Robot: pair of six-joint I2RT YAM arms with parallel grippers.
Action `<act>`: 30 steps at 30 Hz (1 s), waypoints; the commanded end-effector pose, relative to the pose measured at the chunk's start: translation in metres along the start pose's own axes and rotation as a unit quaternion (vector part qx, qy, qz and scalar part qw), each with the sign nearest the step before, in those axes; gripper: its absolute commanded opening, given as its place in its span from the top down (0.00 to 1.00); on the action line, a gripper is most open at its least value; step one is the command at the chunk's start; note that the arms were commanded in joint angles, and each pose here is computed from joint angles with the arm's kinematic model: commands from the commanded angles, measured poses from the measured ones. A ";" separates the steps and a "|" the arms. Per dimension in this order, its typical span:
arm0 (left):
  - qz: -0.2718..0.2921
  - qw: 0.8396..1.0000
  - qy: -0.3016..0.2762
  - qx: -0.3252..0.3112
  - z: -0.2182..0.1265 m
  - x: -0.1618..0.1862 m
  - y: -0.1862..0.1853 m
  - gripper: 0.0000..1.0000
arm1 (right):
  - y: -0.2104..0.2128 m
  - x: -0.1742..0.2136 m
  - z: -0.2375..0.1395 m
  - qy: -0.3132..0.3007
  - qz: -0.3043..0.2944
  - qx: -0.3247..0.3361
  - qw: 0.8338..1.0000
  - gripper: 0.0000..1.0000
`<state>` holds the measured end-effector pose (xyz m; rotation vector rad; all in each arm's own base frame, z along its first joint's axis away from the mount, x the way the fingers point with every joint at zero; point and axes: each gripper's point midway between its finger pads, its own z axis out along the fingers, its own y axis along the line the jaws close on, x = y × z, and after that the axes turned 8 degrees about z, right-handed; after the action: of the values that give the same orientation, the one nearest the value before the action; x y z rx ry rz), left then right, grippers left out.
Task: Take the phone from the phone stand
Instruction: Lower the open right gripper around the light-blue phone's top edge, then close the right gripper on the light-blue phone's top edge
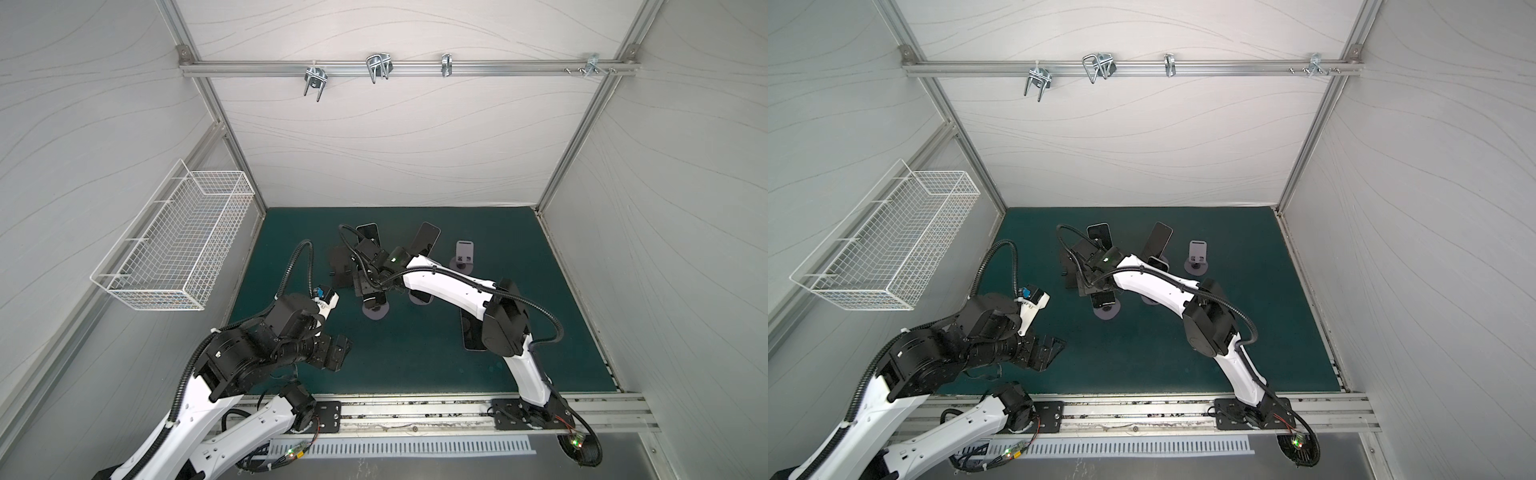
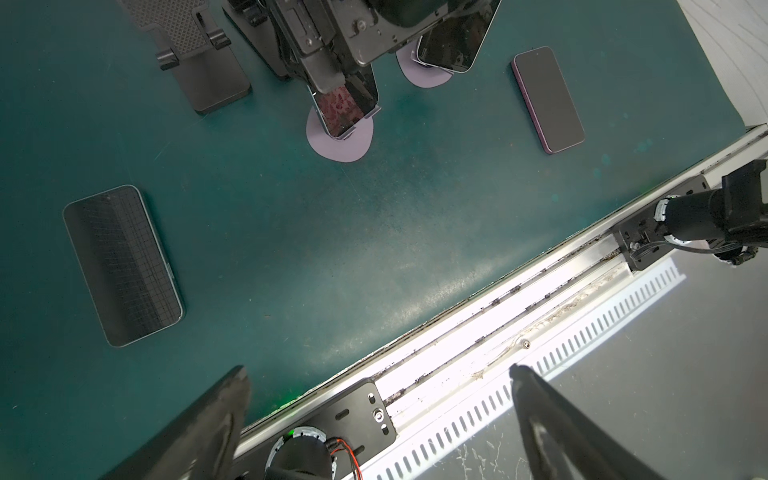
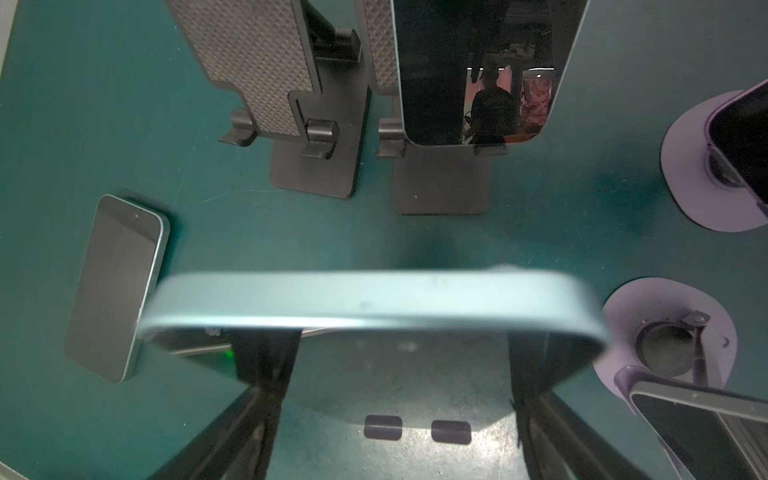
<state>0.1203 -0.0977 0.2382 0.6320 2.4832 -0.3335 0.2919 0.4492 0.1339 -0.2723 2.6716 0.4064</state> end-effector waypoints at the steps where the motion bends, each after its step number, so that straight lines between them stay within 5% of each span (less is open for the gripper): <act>1: 0.006 1.000 -0.029 -0.004 -0.009 -0.011 0.002 0.01 | -0.002 0.001 0.006 0.008 0.002 0.010 1.000 0.14; 30: 0.008 0.999 -0.038 0.001 -0.012 -0.011 0.000 0.01 | -0.006 -0.004 -0.006 0.000 -0.017 0.016 1.000 0.27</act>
<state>0.1187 -0.0962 0.2405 0.6456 2.4612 -0.3355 0.2906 0.4457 0.1291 -0.3104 2.6860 0.3651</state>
